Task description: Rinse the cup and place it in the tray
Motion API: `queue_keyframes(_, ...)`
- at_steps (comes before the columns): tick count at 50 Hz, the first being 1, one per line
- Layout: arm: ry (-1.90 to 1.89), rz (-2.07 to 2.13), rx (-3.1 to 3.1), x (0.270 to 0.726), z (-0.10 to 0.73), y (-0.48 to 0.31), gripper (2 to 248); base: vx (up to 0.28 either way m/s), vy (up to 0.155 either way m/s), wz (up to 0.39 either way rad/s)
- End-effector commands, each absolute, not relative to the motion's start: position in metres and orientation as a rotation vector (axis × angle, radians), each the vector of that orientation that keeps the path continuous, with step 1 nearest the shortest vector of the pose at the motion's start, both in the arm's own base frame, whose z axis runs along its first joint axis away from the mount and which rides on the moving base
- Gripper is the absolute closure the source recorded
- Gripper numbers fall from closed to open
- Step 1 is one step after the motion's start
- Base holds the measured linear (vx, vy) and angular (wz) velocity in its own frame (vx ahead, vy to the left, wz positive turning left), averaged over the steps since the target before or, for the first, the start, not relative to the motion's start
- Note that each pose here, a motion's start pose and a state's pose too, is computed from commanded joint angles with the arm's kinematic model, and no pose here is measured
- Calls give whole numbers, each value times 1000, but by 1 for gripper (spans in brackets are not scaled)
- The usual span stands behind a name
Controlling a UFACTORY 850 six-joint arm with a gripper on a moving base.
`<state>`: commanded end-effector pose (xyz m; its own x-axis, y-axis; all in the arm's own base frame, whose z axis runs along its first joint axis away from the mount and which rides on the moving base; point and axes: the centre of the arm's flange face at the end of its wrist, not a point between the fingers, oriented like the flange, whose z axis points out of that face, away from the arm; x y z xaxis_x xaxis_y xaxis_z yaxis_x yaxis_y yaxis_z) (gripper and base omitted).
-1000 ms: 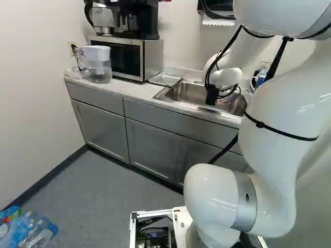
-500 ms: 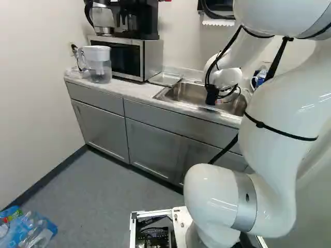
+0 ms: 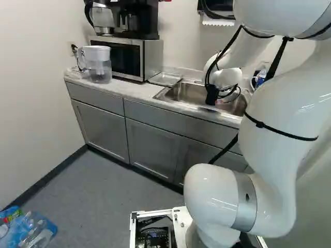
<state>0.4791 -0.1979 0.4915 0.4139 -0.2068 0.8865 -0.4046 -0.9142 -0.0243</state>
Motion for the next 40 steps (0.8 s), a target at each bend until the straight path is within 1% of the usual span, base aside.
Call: queue_keyframes(40, -542, 1509, 2473, 479, 491, -198, 125, 0, 0, 0)
